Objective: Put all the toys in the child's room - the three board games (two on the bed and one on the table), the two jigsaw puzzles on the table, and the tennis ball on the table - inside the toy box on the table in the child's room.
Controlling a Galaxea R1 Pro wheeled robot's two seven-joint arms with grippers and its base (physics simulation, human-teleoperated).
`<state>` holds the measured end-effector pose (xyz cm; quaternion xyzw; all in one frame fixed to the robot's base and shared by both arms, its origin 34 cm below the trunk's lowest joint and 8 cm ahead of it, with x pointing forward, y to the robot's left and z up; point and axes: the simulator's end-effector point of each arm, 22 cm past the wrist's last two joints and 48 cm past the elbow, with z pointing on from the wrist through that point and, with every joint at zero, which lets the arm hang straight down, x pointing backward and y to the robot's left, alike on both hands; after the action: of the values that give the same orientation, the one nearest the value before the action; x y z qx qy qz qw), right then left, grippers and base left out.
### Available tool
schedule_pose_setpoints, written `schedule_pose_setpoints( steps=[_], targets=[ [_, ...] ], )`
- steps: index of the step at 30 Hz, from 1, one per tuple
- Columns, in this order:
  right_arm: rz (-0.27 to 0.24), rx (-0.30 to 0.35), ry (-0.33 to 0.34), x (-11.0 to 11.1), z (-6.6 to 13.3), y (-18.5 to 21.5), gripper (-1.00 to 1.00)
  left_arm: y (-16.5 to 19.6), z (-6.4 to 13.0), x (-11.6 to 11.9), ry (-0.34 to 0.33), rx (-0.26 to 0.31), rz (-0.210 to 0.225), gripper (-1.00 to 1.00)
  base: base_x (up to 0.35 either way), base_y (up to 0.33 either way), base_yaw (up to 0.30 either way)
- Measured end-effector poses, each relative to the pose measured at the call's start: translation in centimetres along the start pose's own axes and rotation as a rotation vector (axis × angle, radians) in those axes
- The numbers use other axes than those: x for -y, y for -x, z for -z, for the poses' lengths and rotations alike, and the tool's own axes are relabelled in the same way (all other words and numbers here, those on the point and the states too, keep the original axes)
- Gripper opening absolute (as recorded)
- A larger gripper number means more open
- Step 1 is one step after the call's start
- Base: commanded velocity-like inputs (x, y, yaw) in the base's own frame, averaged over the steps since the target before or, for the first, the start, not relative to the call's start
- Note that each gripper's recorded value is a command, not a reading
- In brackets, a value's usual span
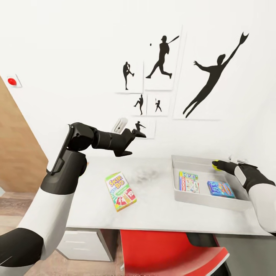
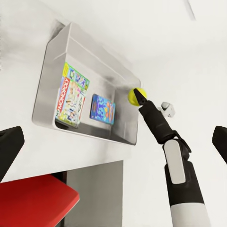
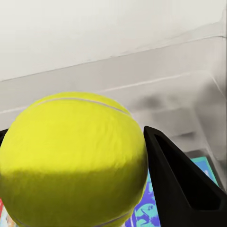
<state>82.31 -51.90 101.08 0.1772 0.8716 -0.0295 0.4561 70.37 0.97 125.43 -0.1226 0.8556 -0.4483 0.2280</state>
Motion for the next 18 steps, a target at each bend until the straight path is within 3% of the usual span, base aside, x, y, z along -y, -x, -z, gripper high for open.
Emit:
schedule_pose_setpoints(
  steps=[18],
  targets=[
    [0.02,-0.023,-0.013,0.3,-1.2,-1.2,-1.0,0.0,-1.2,-1.1,0.008,-0.018,0.017,1.0,0.0,0.0,0.0]
  ],
)
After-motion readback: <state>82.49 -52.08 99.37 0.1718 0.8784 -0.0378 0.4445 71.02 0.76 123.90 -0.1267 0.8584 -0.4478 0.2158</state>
